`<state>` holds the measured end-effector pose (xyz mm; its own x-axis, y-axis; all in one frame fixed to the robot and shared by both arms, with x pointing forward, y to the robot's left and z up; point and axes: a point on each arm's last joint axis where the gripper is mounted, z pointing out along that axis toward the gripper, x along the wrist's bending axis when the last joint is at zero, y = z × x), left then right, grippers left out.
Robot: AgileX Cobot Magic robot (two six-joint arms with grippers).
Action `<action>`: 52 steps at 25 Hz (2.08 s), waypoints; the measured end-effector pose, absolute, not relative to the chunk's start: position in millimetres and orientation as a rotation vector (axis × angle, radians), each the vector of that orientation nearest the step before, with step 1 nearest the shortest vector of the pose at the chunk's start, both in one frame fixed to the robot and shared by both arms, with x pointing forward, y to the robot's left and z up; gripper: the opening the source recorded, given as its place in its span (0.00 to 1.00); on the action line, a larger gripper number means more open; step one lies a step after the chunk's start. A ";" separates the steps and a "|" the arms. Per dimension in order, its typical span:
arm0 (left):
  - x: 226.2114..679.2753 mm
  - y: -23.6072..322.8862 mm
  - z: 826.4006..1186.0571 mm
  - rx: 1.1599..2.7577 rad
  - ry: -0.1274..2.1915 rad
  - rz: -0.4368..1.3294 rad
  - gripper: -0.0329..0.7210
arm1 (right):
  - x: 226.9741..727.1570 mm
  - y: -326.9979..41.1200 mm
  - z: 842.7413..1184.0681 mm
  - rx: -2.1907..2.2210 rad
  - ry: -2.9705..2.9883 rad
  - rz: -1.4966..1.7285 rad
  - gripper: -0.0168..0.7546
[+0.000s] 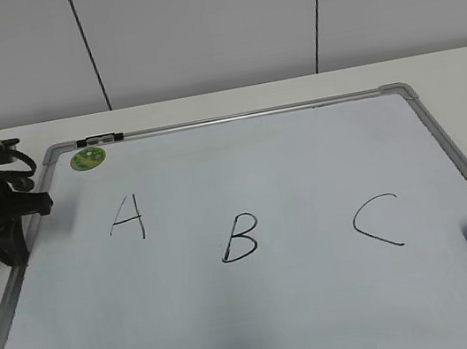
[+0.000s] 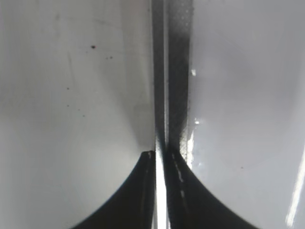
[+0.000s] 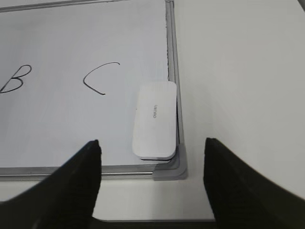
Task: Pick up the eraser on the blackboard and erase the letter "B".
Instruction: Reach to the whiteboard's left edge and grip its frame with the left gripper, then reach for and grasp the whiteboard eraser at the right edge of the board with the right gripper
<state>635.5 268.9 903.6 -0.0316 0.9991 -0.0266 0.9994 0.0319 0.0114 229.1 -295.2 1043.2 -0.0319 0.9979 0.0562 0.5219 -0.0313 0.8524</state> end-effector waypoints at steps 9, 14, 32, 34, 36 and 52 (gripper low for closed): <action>635.5 268.9 903.1 2.168 2.238 -0.017 0.09 | 273.2 -293.1 1070.6 1.779 1.773 0.818 0.67; 635.5 268.9 903.1 2.168 2.238 -0.017 0.09 | 313.2 -286.0 1079.3 1.890 1.929 0.737 0.67; 635.7 268.9 903.5 2.168 2.238 -0.018 0.09 | 405.6 -277.2 1026.0 2.177 2.210 0.351 0.68; 635.7 268.9 903.5 2.168 2.238 -0.018 0.09 | 414.8 -277.3 1018.8 2.192 2.222 0.311 0.75; 635.6 268.9 903.5 2.169 2.239 -0.019 0.09 | 423.3 -277.0 1011.5 2.208 2.225 0.290 0.83; 635.6 268.9 903.5 2.169 2.239 -0.019 0.09 | 481.6 -280.1 961.7 2.297 2.138 0.145 0.89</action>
